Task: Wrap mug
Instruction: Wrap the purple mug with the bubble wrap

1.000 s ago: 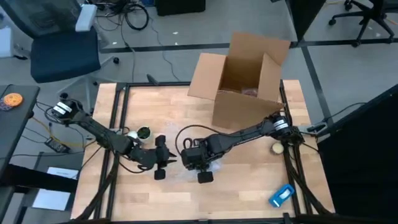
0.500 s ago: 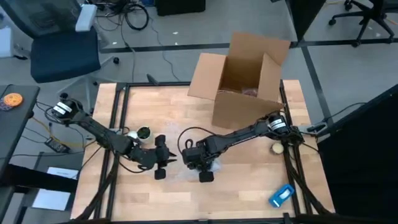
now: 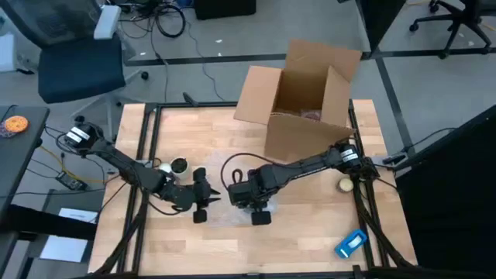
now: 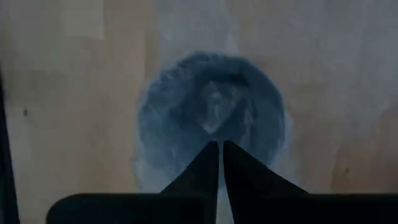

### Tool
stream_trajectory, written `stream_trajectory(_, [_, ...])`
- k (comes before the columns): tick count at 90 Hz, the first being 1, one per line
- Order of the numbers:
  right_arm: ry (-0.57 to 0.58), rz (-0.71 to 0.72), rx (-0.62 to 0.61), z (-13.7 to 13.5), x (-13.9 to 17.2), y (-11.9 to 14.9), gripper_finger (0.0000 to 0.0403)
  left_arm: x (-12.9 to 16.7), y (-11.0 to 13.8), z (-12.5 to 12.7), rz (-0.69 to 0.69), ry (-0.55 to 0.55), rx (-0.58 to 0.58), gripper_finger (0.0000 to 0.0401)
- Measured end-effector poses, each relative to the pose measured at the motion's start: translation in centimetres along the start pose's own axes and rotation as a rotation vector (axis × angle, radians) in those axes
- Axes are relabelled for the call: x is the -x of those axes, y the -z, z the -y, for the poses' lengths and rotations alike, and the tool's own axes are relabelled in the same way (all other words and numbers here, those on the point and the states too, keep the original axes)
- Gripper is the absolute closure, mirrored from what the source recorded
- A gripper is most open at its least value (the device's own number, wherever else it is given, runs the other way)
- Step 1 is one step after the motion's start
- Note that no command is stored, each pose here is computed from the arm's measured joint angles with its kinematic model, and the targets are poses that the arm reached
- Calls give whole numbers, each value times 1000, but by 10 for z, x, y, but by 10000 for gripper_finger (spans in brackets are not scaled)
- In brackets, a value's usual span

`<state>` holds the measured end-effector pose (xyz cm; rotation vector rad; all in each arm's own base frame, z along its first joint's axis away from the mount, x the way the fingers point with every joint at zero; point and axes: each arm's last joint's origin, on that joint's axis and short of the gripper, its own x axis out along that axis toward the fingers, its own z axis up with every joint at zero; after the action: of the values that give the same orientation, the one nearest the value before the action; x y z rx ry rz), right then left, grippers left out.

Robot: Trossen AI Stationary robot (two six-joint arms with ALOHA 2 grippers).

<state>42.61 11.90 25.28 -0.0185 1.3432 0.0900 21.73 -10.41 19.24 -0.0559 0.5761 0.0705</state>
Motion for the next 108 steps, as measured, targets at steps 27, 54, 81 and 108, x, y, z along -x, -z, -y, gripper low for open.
stream_trajectory(27, [-25, -39, -5, 4, -52, 15, 403, -11, -2, 3, 85, -95, 40, 339])
stream_trajectory(54, [-84, -8, 221, 2, -53, 13, 403, -78, 17, 24, 119, 89, 68, 339])
stream_trajectory(81, [-21, 1, 456, -1, -54, 13, 403, -114, 12, 47, 80, 216, -4, 339])
stream_trajectory(108, [94, -3, 561, -22, -6, 6, 403, -110, 6, 46, 51, 221, -71, 339])
